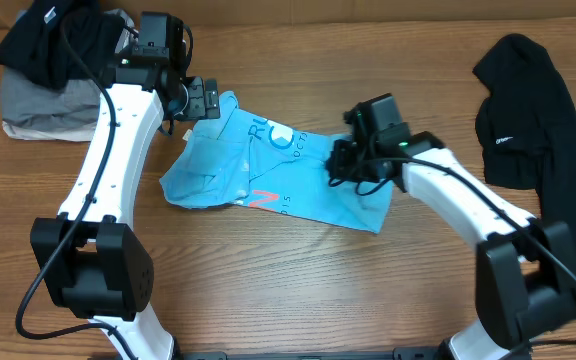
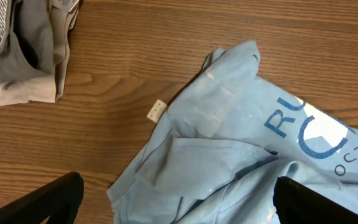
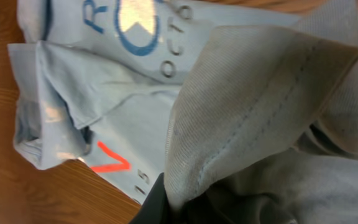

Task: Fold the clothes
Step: 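Fold the shirt's right end leftward toward the left gripper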

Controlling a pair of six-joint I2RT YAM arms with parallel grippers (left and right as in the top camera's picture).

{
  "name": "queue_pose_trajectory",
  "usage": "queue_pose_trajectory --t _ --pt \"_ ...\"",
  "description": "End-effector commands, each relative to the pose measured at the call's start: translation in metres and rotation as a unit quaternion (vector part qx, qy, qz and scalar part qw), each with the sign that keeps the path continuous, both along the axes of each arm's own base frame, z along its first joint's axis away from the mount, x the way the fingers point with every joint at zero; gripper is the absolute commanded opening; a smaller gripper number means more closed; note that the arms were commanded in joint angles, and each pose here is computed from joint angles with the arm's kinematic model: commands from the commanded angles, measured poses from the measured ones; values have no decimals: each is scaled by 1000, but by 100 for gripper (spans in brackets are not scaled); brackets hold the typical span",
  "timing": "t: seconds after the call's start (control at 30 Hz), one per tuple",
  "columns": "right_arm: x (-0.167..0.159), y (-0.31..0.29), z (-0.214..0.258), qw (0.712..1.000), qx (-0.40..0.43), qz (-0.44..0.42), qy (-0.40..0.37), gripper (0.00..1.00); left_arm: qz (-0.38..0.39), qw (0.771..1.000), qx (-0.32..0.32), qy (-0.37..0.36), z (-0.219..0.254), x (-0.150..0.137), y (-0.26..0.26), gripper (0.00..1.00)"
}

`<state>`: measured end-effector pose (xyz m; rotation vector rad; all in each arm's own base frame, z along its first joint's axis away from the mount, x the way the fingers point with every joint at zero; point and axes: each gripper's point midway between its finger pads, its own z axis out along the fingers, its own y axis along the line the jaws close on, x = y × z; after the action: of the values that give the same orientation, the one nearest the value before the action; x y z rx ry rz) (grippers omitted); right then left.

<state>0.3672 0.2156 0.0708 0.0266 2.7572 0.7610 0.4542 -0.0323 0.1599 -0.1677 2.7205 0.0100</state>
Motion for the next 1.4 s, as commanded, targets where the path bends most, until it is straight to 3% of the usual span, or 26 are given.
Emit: queue_pose_trajectory --t 0.0,0.1,0.17,0.23,0.33,0.57,0.83,1.0,1.13,1.37 --pt "1 26 11 999 41 4 3 4 -7 1000 -4 -11 8 5 -2 100" --pt "0 33 11 999 39 7 -4 6 -8 1000 -4 -11 8 4 -2 100" --pt "1 33 11 999 37 -1 -4 24 -8 1000 -4 -11 8 4 -2 100" --pt "2 34 12 999 41 -2 -5 26 -7 1000 -4 -11 8 5 -2 100" --pt "2 45 20 997 69 16 -10 43 -10 1000 -3 -11 8 5 -2 100" --pt "-5 68 56 984 144 99 -34 49 -21 1000 -3 8 4 -3 4 100" --pt "14 -23 59 999 30 25 -11 61 -114 992 -47 27 -7 -7 4 100" --pt "9 -79 45 999 -8 -15 32 63 -198 975 -77 61 -44 -7 -9 100" --pt "3 -101 40 998 -15 -36 59 64 -244 961 -79 102 -81 -11 -12 100" --pt "-6 -109 36 996 -27 -39 79 66 -252 956 -81 124 -129 -2 -11 100"
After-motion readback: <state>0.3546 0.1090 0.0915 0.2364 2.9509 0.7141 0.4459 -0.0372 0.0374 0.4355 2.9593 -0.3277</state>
